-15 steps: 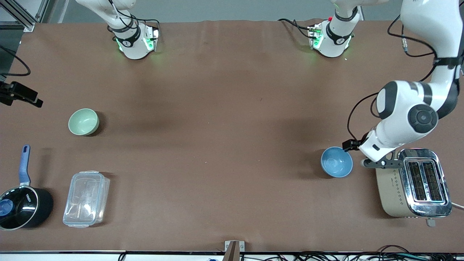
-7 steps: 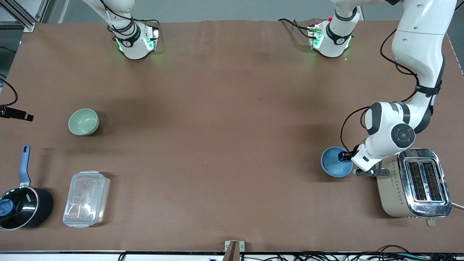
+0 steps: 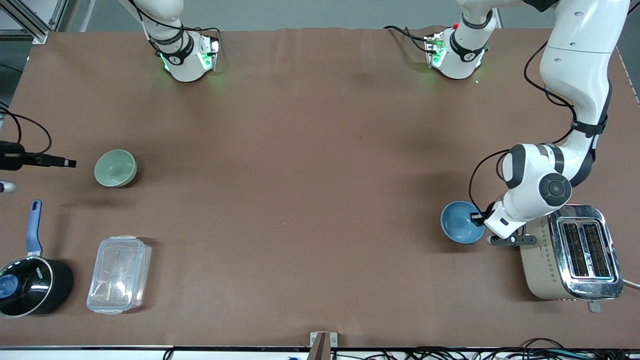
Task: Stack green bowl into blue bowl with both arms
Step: 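Grasp the blue bowl with the left gripper, the green bowl with the right gripper, then slide the blue bowl mid-table with the left gripper while the right gripper lifts, then carry the green bowl over the blue bowl while the left gripper withdraws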
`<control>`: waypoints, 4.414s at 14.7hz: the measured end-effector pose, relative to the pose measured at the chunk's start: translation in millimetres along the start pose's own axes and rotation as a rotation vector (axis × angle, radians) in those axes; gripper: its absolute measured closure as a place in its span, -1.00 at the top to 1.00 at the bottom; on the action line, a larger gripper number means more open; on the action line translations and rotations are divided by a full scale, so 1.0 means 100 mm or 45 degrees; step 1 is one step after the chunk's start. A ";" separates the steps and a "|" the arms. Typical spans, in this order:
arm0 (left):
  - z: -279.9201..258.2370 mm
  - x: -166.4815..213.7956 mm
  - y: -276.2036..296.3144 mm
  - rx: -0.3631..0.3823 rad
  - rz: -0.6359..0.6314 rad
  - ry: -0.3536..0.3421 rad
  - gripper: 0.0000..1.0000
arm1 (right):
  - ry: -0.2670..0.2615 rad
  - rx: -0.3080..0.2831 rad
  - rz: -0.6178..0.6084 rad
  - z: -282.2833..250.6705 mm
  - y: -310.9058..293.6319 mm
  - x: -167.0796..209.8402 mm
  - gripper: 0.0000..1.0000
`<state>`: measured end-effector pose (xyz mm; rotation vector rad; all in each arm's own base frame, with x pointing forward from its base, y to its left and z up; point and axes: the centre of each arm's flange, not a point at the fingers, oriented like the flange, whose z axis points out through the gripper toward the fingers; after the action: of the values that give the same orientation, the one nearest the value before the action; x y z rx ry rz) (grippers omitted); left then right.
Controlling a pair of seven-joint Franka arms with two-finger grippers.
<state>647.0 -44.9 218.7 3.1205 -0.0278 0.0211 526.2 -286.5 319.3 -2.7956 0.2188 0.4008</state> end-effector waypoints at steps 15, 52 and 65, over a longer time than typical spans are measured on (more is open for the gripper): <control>-0.24 -1.21 4.07 -0.219 -0.357 -0.131 -0.87 | -0.190 -0.015 -0.022 1.14 0.18 0.32 0.93; -3.83 -0.66 0.62 0.080 0.078 0.052 1.00 | 0.025 -0.040 0.096 1.75 -5.38 0.57 -0.92; -3.89 -0.93 0.34 0.046 0.056 -0.007 1.00 | -0.007 -0.080 0.152 1.61 -5.78 0.37 -0.92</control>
<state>548.3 -68.8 606.7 3.1553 -0.0970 0.0140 632.1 305.5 322.5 -2.8515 0.3792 0.4502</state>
